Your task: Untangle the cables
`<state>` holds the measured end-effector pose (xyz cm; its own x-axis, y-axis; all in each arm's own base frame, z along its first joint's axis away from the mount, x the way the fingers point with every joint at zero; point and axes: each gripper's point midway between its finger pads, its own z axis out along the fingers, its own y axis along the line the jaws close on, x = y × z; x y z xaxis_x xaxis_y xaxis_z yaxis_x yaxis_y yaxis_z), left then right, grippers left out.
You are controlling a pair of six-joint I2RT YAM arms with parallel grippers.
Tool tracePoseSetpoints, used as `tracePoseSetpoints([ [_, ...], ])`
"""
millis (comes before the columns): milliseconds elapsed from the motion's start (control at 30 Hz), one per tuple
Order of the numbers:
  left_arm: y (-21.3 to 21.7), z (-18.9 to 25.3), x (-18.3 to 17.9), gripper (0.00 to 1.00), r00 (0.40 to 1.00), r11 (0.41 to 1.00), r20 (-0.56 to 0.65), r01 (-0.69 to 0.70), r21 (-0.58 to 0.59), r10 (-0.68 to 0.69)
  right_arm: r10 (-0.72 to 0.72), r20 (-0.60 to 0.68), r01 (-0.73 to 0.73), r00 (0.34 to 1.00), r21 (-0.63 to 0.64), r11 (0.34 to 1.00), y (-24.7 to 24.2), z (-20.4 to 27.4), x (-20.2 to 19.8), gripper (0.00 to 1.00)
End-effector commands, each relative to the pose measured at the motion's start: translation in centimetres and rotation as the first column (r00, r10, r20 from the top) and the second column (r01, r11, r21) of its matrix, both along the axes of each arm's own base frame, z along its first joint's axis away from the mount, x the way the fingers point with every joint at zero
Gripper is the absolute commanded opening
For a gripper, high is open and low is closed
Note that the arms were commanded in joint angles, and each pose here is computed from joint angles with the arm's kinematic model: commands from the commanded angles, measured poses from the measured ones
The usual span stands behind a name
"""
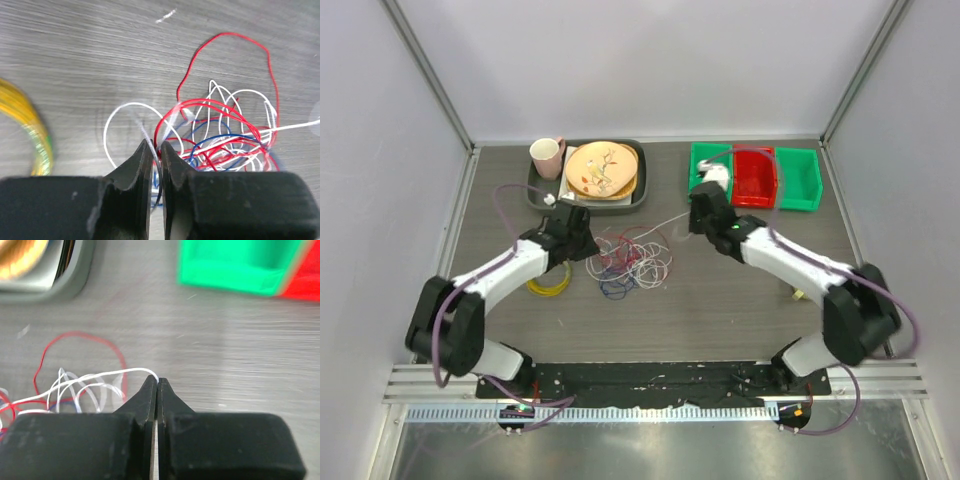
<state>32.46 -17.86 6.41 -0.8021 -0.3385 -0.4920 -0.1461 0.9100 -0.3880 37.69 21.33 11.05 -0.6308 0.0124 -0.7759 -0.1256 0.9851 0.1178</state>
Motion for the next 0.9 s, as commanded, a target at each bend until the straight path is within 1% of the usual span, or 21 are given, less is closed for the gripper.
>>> tracePoseSetpoints([
  [0, 5.2, 3.8, -1.8, 0.15, 0.983, 0.981, 0.089, -0.171, 0.097, 0.162, -0.408, 0.25, 0.433, 0.878, -0.052, 0.9, -12.1, 8.4, -1.0, 0.01],
  [33, 6.4, 4.3, -2.0, 0.14, 0.972, 0.969, 0.109, -0.22, 0.113, 0.208, -0.459, 0.268, 0.49, 0.847, -0.059, 0.87, -14.2, 8.6, -2.0, 0.01],
  [67, 7.3, 4.6, -2.7, 0.14, 0.967, 0.962, 0.112, -0.243, 0.128, 0.229, -0.54, 0.295, 0.565, 0.788, 0.001, 0.825, -17.5, 10.4, -2.6, 0.01],
  [100, 8.2, 5.7, -3.1, 0.14, 0.956, 0.953, 0.144, -0.275, 0.124, 0.257, -0.575, 0.295, 0.599, 0.763, 0.009, 0.801, -19.2, 10.8, -3.6, 0.01],
  [133, 9.5, 6.4, -3.3, 0.15, 0.937, 0.933, 0.174, -0.328, 0.144, 0.303, -0.608, 0.288, 0.63, 0.74, 0.021, 0.776, -20.9, 10.6, -4.4, 0.01],
  [167, 10.4, 6.5, -4.1, 0.15, 0.932, 0.922, 0.168, -0.347, 0.171, 0.32, -0.637, 0.313, 0.649, 0.704, 0.08, 0.756, -22.3, 12.3, -5.4, 0.01],
  [200, 11.0, 7.7, -4.4, 0.15, 0.919, 0.914, 0.202, -0.372, 0.162, 0.338, -0.672, 0.319, 0.682, 0.668, 0.098, 0.724, -24.1, 12.7, -6.1, 0.01],
  [267, 12.2, 8.4, -5.0, 0.16, 0.905, 0.895, 0.222, -0.405, 0.186, 0.363, -0.698, 0.346, 0.696, 0.627, 0.153, 0.701, -25.4, 14.1, -7.6, 0.01],
  [333, 12.6, 9.4, -5.3, 0.13, 0.893, 0.89, 0.249, -0.422, 0.172, 0.376, -0.701, 0.363, 0.694, 0.614, 0.176, 0.699, -25.7, 15.0, -8.1, 0.01],
  [400, 13.3, 9.6, -5.7, 0.0, 0.878, 0.873, 0.256, -0.454, 0.179, 0.404, -0.699, 0.37, 0.692, 0.612, 0.178, 0.7, -25.9, 15.5, -8.5, 0.01],
  [467, 13.7, 9.9, -5.9, 0.0, 0.874, 0.866, 0.261, -0.463, 0.19, 0.41, -0.703, 0.383, 0.698, 0.599, 0.179, 0.693, -26.2, 16.3, -8.6, 0.01],
  [533, 14.4, 10.0, -6.2, 0.0, 0.866, 0.848, 0.264, -0.482, 0.218, 0.424, -0.726, 0.402, 0.734, 0.559, 0.168, 0.658, -27.2, 17.1, -9.1, 0.01],
  [567, 15.4, 10.3, -6.4, 0.0, 0.848, 0.821, 0.275, -0.517, 0.244, 0.452, -0.742, 0.408, 0.76, 0.533, 0.155, 0.631, -27.9, 17.3, -9.5, 0.01],
  [633, 16.0, 10.5, -6.7, 0.0, 0.84, 0.805, 0.276, -0.533, 0.26, 0.467, -0.749, 0.419, 0.768, 0.513, 0.165, 0.619, -28.4, 18.6, -9.5, 0.01],
  [667, 15.7, 10.8, -6.5, 0.0, 0.84, 0.811, 0.28, -0.53, 0.246, 0.464, -0.747, 0.421, 0.764, 0.515, 0.169, 0.622, -28.4, 19.2, -9.5, 0.01],
  [700, 14.8, 10.6, -6.3, 0.02, 0.866, 0.844, 0.261, -0.485, 0.227, 0.427, -0.723, 0.432, 0.722, 0.54, 0.205, 0.661, -27.6, 21.1, -9.0, 0.01],
  [733, 13.2, 11.1, -5.2, 0.07, 0.881, 0.884, 0.279, -0.436, 0.167, 0.382, -0.673, 0.441, 0.665, 0.594, 0.202, 0.719, -26.5, 21.9, -8.4, 0.01],
  [767, 12.0, 10.7, -4.8, 0.13, 0.907, 0.918, 0.274, -0.368, 0.147, 0.319, -0.618, 0.468, 0.589, 0.632, 0.228, 0.775, -25.2, 23.5, -7.5, 0.01],
  [800, 8.9, 10.6, -4.9, 0.33, 0.953, 0.976, 0.248, -0.2, 0.085, 0.173, -0.477, 0.477, 0.406, 0.738, 0.251, 0.879, -21.6, 24.6, -6.5, 0.01],
  [833, 6.8, 11.8, -3.7, 0.47, 0.949, 0.994, 0.302, -0.104, 0.018, 0.093, -0.401, 0.508, 0.302, 0.763, 0.268, 0.915, -19.8, 26.6, -6.2, 0.01],
  [867, 4.9, 11.8, -3.6, 0.6, 0.949, 1.0, 0.315, 0.001, -0.017, 0.005, -0.327, 0.536, 0.21, 0.778, 0.27, 0.94, -18.3, 28.0, -6.0, 0.01],
])
